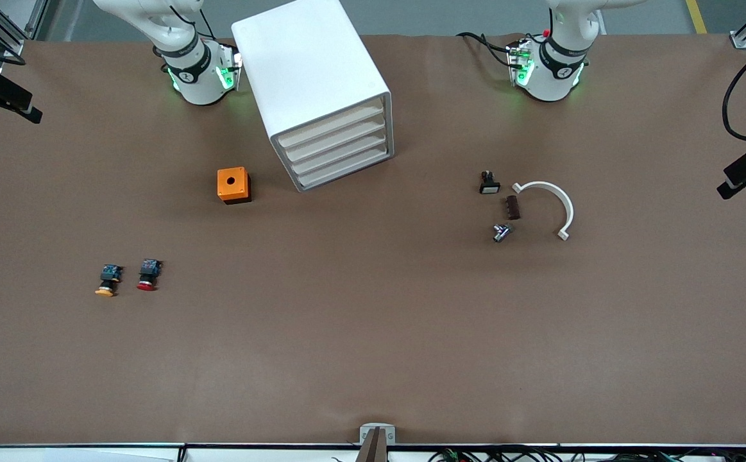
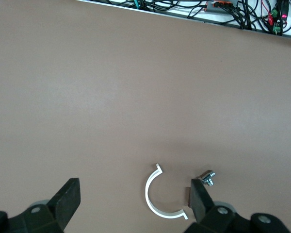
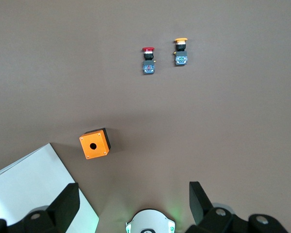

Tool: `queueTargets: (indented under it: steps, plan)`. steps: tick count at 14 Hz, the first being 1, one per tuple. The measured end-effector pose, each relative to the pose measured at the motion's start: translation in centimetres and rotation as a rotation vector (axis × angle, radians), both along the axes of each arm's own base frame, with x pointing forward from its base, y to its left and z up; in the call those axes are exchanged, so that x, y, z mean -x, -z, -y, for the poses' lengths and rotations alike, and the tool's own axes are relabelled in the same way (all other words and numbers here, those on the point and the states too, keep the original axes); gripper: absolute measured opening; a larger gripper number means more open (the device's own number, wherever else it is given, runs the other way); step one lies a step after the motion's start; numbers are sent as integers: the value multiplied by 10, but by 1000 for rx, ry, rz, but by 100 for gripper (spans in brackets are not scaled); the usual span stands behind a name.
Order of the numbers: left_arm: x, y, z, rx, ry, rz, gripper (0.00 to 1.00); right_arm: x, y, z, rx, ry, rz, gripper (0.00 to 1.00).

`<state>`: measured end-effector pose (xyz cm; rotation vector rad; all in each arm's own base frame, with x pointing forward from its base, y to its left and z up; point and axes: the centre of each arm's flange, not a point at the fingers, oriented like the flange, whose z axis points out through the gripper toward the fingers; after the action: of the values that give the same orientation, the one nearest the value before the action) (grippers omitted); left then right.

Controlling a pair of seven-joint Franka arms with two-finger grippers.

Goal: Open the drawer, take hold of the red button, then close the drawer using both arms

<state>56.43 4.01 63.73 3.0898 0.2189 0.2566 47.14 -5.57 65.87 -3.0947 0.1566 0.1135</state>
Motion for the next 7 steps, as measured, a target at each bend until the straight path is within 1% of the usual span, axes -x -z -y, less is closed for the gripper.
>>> queueTargets:
  steps: [7]
  plan:
    - [-12, -3, -1, -3, 7, 13, 100, 0, -1, -8, 1, -19, 2, 100]
